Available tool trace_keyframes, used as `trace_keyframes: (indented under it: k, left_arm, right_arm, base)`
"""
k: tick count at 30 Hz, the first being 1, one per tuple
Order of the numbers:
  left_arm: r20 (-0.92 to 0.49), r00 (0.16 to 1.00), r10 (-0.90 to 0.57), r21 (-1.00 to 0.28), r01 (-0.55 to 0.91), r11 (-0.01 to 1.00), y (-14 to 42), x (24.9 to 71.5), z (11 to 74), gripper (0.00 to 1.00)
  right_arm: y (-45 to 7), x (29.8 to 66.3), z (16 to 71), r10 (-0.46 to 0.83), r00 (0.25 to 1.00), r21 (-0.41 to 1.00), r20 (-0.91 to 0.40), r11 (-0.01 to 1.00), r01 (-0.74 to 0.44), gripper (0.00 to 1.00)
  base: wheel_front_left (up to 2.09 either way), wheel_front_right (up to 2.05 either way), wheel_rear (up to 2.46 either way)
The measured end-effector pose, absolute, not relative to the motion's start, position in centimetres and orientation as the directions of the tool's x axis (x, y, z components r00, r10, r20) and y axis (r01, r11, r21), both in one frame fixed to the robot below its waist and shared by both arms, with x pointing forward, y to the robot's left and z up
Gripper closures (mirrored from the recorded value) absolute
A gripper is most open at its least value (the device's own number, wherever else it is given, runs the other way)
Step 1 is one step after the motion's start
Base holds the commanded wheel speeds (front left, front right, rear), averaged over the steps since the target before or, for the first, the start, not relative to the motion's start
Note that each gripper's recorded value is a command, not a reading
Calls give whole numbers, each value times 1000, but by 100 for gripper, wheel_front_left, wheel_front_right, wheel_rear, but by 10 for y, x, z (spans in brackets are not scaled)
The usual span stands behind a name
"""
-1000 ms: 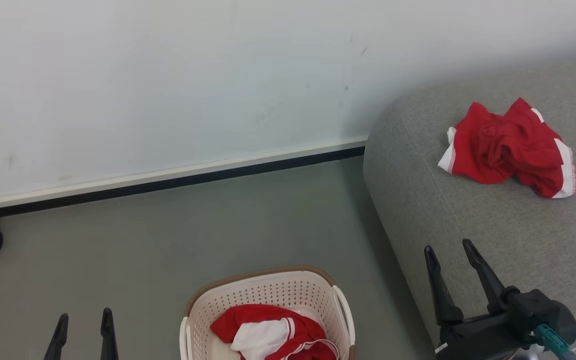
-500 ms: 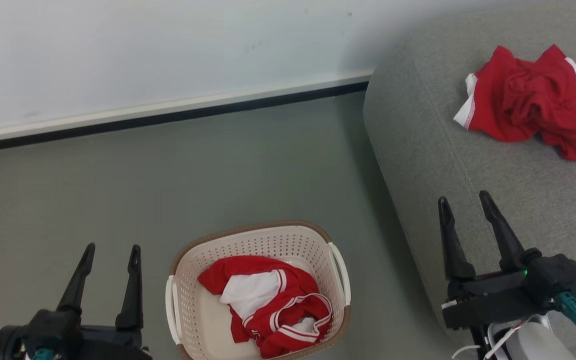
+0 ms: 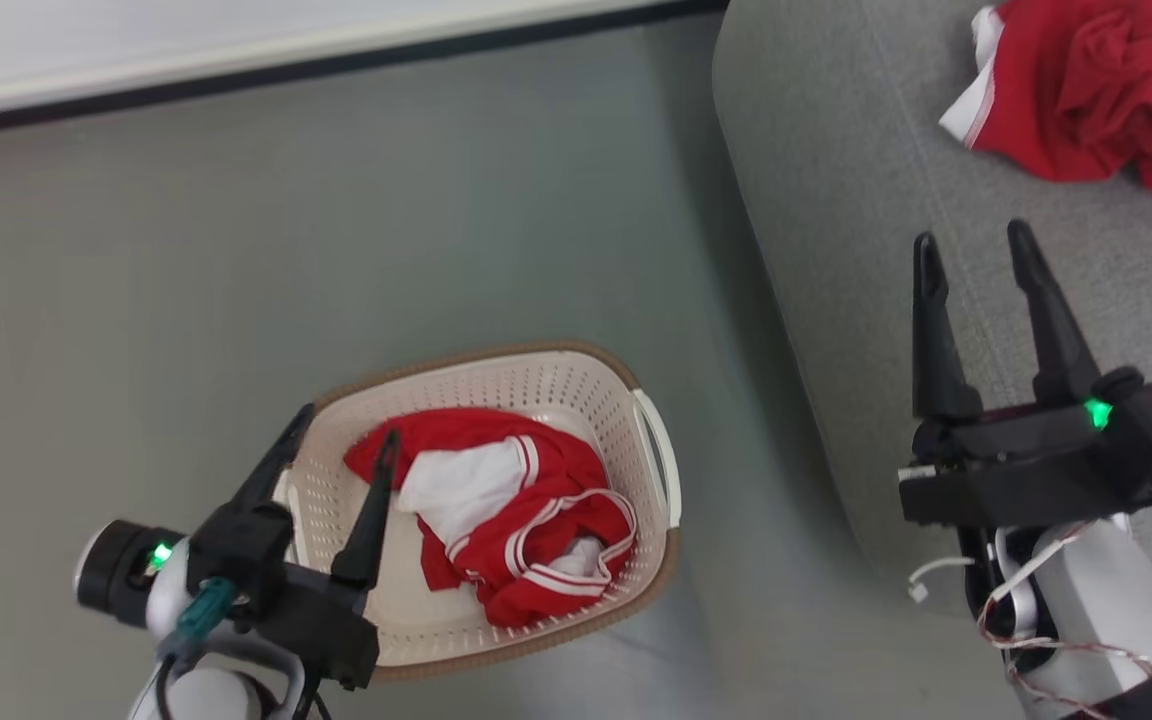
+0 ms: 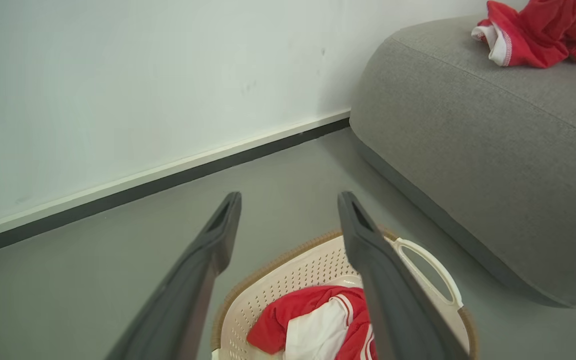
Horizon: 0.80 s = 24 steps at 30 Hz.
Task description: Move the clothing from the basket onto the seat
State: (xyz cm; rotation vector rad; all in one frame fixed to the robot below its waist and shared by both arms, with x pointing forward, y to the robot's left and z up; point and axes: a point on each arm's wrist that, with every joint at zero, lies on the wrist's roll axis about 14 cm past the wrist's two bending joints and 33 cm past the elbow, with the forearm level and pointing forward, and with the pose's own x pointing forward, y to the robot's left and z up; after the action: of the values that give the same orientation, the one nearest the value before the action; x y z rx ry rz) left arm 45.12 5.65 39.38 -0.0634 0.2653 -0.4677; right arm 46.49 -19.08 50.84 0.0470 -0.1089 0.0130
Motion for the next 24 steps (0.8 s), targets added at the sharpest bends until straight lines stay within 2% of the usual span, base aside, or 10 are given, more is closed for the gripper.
trace_keyframes:
  k: [13,24]
  left_arm:
    - [-495,659,-567,-138,584,800,27,447,289,0]
    - [-606,507,-612,-188,657,730,9,437,217,0]
  right_arm:
    - [-201,512,479,-12,996,25,89,1000,10,0]
    - [-204,545,445,-20,998,17,59,1000,19,0]
  base:
    - [0,0,0]
    - [0,0,0]
